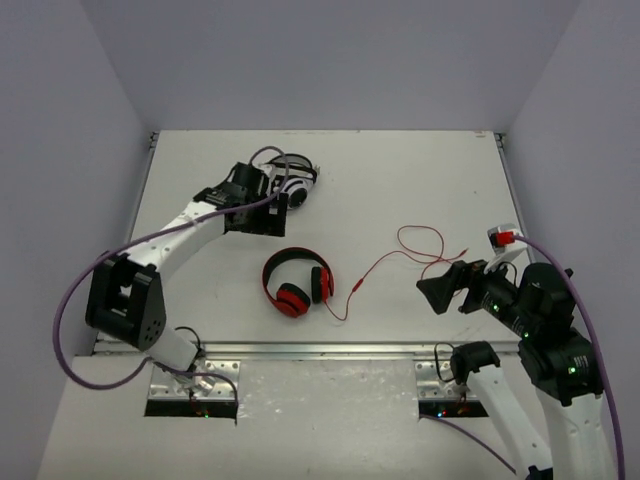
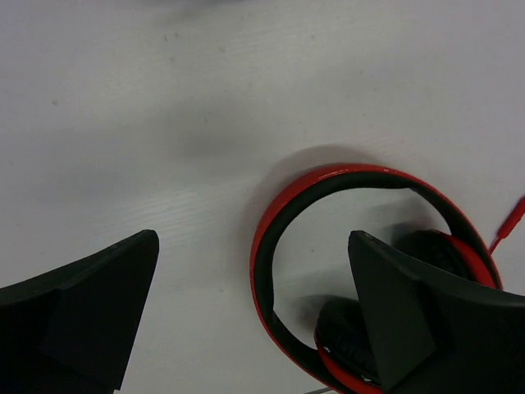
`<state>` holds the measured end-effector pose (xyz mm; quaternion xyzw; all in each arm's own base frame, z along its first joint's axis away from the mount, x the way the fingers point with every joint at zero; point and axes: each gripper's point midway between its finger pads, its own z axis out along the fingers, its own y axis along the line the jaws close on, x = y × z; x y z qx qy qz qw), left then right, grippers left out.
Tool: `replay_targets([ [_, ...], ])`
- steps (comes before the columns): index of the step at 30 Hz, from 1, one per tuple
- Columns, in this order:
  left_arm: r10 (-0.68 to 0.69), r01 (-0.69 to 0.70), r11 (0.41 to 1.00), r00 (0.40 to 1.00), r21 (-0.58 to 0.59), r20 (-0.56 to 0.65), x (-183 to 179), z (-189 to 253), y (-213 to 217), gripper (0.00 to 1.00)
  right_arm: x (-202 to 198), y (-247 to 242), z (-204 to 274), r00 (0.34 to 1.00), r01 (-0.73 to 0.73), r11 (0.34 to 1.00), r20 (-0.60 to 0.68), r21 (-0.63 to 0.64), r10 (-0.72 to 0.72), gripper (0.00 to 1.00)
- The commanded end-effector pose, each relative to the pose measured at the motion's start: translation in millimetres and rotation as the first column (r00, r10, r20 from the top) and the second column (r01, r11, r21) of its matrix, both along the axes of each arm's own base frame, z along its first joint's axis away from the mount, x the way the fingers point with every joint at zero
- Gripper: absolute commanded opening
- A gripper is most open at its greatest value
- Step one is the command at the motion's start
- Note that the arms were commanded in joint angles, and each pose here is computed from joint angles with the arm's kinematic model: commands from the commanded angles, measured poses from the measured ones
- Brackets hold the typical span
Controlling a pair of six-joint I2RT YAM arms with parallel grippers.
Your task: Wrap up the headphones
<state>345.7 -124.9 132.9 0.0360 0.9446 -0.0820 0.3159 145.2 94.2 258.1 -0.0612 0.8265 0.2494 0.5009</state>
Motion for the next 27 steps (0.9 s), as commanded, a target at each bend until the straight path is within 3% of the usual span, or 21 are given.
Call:
replay_targets([
  [1, -0.100, 0.107, 0.993, 0.984, 0.046, -0.147, -14, -35, -9, 0.99, 2, 12, 13, 0.995, -0.074, 0.997, 0.064, 0.022, 0.073, 0.99],
  [5, -0.117, 0.147, 0.985, 0.955, 0.093, -0.273, -31, -73, -13, 0.91, -1, 14, 14, 0.993, -0.095, 0.995, 0.077, 0.026, 0.093, 0.99],
  [10, -0.115, 0.153, 0.983, 0.945, 0.100, -0.307, -33, -101, -16, 0.84, -4, 17, 14, 0.989, -0.113, 0.993, 0.097, 0.039, 0.109, 0.99],
  [12, -0.112, 0.156, 0.982, 0.935, 0.107, -0.337, -34, -115, -15, 0.74, -6, 18, 14, 0.988, -0.122, 0.992, 0.102, 0.042, 0.117, 0.99],
  [13, -0.108, 0.154, 0.982, 0.932, 0.109, -0.347, -34, -119, -16, 0.59, -6, 18, 14, 0.987, -0.123, 0.991, 0.106, 0.042, 0.118, 0.99],
  [15, -0.095, 0.148, 0.982, 0.919, 0.113, -0.382, -41, -127, -16, 0.43, -7, 19, 15, 0.986, -0.125, 0.991, 0.114, 0.043, 0.120, 0.99],
  [21, -0.054, 0.146, 0.973, 0.899, 0.181, -0.434, -67, -148, -7, 0.44, -5, 18, 13, 0.987, -0.118, 0.992, 0.110, 0.040, 0.113, 0.99],
  [23, -0.045, 0.143, 0.971, 0.898, 0.193, -0.438, -70, -151, -6, 0.25, -4, 18, 12, 0.988, -0.117, 0.992, 0.110, 0.042, 0.112, 0.99],
  [25, -0.019, 0.120, 0.968, 0.910, 0.219, -0.415, -68, -143, -1, 0.01, -2, 18, 9, 0.988, -0.117, 0.992, 0.104, 0.041, 0.112, 0.99],
  [27, 0.007, 0.070, 0.974, 0.944, 0.218, -0.331, -62, -118, 0, 0.01, -1, 18, 8, 0.989, -0.114, 0.993, 0.103, 0.041, 0.110, 0.99],
])
